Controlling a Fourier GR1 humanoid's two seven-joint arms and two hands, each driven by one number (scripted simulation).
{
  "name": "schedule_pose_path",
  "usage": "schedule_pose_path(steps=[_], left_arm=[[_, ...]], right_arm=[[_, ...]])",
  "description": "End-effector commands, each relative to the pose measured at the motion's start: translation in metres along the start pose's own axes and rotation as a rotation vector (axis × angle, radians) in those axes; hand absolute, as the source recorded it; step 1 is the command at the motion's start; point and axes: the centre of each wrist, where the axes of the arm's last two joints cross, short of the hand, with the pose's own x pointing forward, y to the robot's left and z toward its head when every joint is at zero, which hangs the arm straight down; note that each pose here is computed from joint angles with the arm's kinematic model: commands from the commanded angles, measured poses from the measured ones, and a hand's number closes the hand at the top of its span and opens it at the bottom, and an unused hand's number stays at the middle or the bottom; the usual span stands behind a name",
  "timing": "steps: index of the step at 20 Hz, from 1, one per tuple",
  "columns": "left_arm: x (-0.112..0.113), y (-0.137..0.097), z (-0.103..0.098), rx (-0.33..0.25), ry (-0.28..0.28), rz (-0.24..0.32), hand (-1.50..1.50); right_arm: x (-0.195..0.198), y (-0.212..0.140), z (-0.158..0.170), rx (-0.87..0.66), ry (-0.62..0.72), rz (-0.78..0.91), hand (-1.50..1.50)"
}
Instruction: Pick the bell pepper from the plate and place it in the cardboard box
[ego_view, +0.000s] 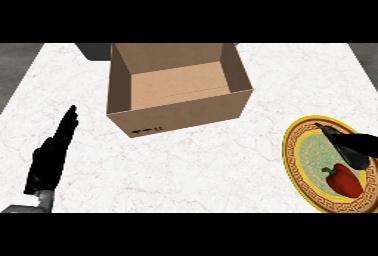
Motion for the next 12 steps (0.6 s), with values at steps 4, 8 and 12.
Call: schedule_pose_path(steps=[4,8,12], left_arm=[[0.013,-0.003,-0.005,-0.034,-0.001,-0.003,0.0],[-0.006,-0.01,0.002,-0.009,0.011,-0.01,0.0],[-0.012,-0.001,-0.002,-0.007,0.002,-0.006,0.0]], right_arm=[[0.003,0.006,-0.02,-0.01,0.008,0.001,-1.5],[-0.007,0.027,-0.021,0.009,0.007,0.012,-1.5],[0.002,0.015,-0.014,-0.008,0.011,0.0,-1.5]])
